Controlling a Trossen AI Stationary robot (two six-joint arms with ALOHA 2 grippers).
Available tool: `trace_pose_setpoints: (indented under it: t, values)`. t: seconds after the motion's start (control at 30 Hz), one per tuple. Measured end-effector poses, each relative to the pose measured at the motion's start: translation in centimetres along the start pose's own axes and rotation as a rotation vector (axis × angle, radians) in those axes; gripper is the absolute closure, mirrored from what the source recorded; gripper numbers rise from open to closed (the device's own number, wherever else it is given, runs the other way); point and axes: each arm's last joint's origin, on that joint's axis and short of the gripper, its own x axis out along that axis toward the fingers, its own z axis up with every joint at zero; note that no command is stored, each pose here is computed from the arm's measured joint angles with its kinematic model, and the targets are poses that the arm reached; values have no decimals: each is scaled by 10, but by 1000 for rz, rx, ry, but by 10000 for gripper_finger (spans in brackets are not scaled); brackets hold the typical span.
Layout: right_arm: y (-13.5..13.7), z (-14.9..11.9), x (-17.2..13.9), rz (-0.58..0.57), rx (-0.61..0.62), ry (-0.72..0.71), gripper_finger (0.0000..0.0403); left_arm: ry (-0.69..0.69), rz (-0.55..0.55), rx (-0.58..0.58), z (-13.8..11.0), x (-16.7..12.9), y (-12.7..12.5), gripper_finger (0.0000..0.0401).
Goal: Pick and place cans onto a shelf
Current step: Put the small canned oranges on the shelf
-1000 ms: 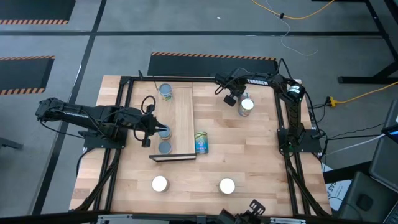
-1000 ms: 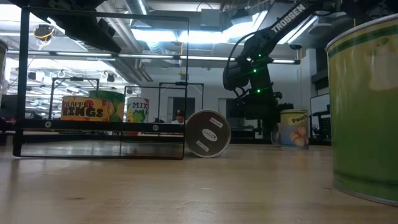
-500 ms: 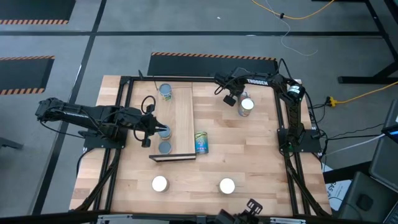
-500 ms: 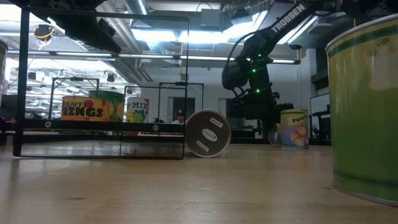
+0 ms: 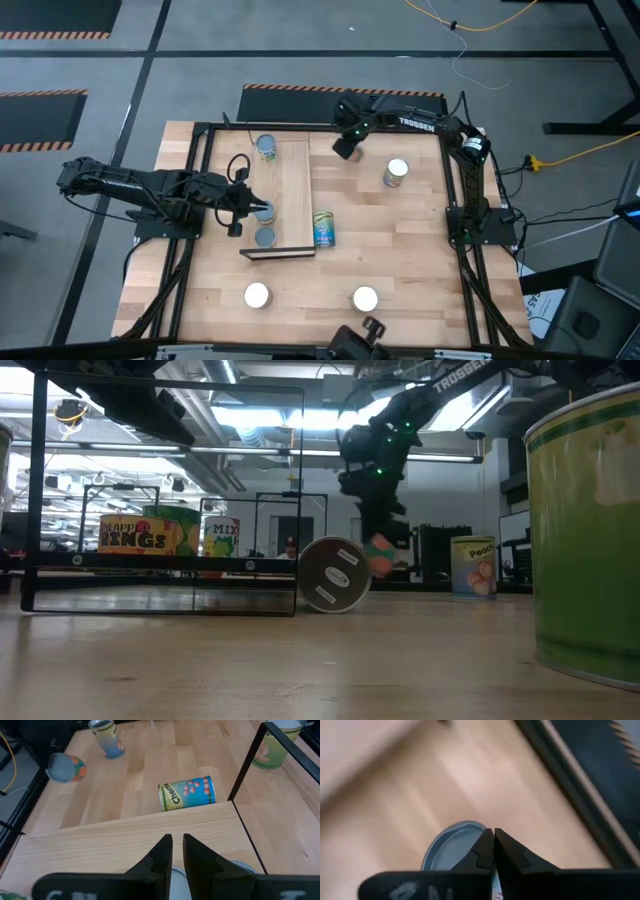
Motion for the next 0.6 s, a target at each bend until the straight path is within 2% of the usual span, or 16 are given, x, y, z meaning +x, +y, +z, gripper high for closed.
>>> trace_pose_setpoints:
  t: [0.13, 0.27, 0.4, 0.6]
  values:
    - [6, 7, 3, 193, -11, -92, 392, 0, 0, 0, 0, 0, 0, 362]
    - [11, 6, 10, 309, -29, -129, 392, 0, 0, 0, 0, 0, 0, 362]
    - [13, -3, 25, 384, -41, -140, 392, 0, 0, 0, 0, 0, 0, 362]
    - [14, -11, 42, 415, -54, -199, 392, 0, 0, 0, 0, 0, 0, 362]
